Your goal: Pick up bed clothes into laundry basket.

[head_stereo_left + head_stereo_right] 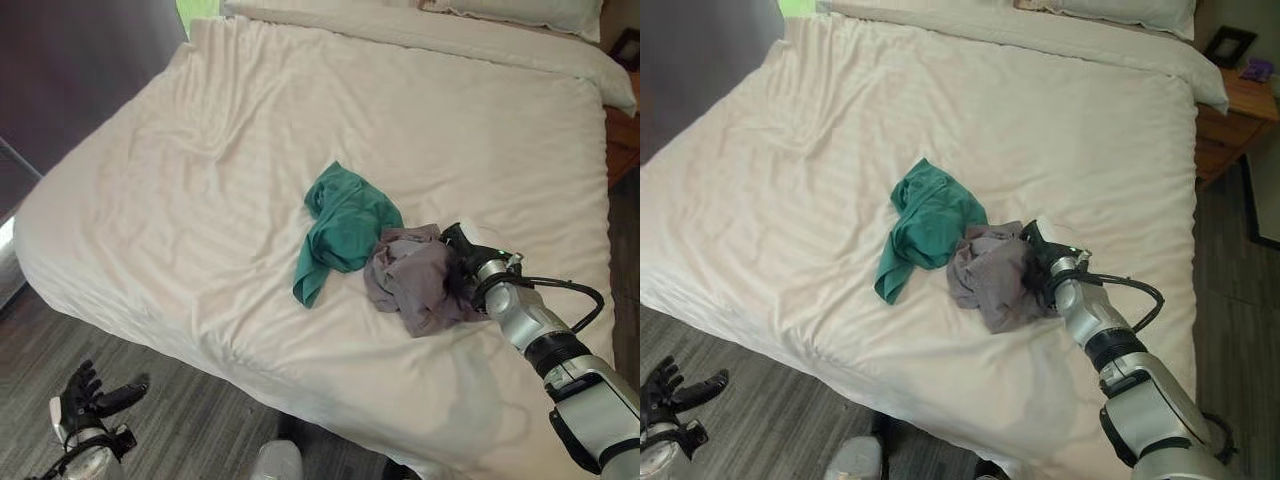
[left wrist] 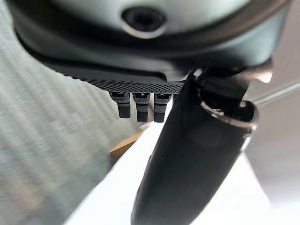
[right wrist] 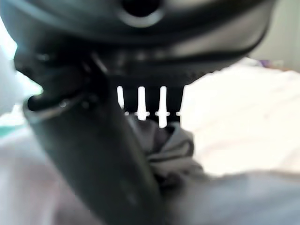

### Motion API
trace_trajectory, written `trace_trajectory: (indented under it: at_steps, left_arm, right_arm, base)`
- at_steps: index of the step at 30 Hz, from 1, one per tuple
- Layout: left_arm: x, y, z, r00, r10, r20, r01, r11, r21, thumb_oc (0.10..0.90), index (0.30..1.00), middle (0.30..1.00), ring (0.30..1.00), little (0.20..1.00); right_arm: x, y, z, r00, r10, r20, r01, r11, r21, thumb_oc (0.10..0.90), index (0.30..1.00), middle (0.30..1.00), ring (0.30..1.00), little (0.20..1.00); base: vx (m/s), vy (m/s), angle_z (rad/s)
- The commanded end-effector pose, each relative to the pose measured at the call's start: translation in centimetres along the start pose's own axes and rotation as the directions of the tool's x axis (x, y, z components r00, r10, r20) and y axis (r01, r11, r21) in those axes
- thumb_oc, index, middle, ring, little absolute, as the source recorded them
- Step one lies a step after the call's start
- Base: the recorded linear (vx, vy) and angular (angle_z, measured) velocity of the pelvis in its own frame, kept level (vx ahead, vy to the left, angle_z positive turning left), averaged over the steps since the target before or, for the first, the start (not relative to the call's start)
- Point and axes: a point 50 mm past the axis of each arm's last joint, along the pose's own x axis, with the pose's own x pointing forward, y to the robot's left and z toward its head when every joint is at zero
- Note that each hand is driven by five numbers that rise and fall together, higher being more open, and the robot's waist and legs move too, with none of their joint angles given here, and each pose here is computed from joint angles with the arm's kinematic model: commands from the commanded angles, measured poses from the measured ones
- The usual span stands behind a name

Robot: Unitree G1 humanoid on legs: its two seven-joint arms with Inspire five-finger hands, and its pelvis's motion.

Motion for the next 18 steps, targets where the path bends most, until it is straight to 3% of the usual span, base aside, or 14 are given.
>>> trace_trajectory:
  at_steps: [1,8,9,10,15,16,17,18]
  left_arm:
    - [2.2,-2.9,10.7,0.921,-0.020,0.389,0.027,1.000,-0.012,0.800,0.900,0.900,0.900,0.900]
    - [1.6,-5.8,15.7,0.838,-0.077,0.540,0.076,0.997,0.024,0.800,0.900,0.900,0.900,0.900]
    - [0.3,-0.8,26.1,0.585,-0.004,0.811,-0.212,0.965,0.157,0.800,0.900,0.900,0.900,0.900]
    - [0.3,1.5,25.9,0.600,-0.049,0.799,-0.285,0.919,0.271,0.800,0.900,0.900,0.900,0.900]
    - [-0.3,2.4,25.0,0.602,-0.103,0.792,-0.303,0.888,0.346,0.800,0.900,0.900,0.900,0.900]
    - [-0.7,3.9,25.4,0.594,-0.110,0.797,-0.376,0.838,0.396,0.800,0.900,0.900,0.900,0.900]
    - [-0.7,4.0,25.5,0.593,-0.113,0.797,-0.378,0.835,0.399,0.800,0.900,0.900,0.900,0.900]
    - [1.3,-0.1,20.1,0.739,-0.037,0.673,-0.201,0.941,0.273,0.800,0.900,0.900,0.900,0.900]
  right_arm:
    - [0.1,-9.0,4.7,0.907,-0.371,0.200,0.348,0.927,0.141,0.400,0.300,0.300,0.300,0.300]
    - [-3.7,-15.5,6.2,0.741,-0.588,0.325,0.544,0.809,0.222,0.400,0.300,0.300,0.300,0.300]
    - [-4.7,-17.0,6.7,0.708,-0.591,0.387,0.547,0.805,0.230,0.400,0.300,0.300,0.300,0.300]
    - [-6.8,-18.6,4.7,0.660,-0.653,0.372,0.625,0.751,0.211,0.400,0.300,0.300,0.300,0.300]
    - [-9.3,-19.5,1.5,0.640,-0.701,0.313,0.681,0.707,0.191,0.400,0.300,0.300,0.300,0.300]
    - [-10.5,-19.7,0.0,0.646,-0.705,0.293,0.694,0.702,0.162,0.400,0.300,0.300,0.300,0.300]
    - [-10.6,-19.6,-0.1,0.647,-0.705,0.290,0.692,0.703,0.163,0.400,0.300,0.300,0.300,0.300]
    - [-9.8,-17.8,0.5,0.665,-0.691,0.285,0.658,0.722,0.216,0.400,0.300,0.300,0.300,0.300]
  base:
    - [0.01,-0.008,-0.04]
    - [0.00,0.006,-0.26]
    - [0.04,0.048,-0.41]
    - [0.03,0.045,-0.45]
    - [-0.01,0.016,-0.23]
    - [-0.01,0.021,-0.15]
    - [0.03,0.019,-0.19]
    - [0.05,-0.016,-0.22]
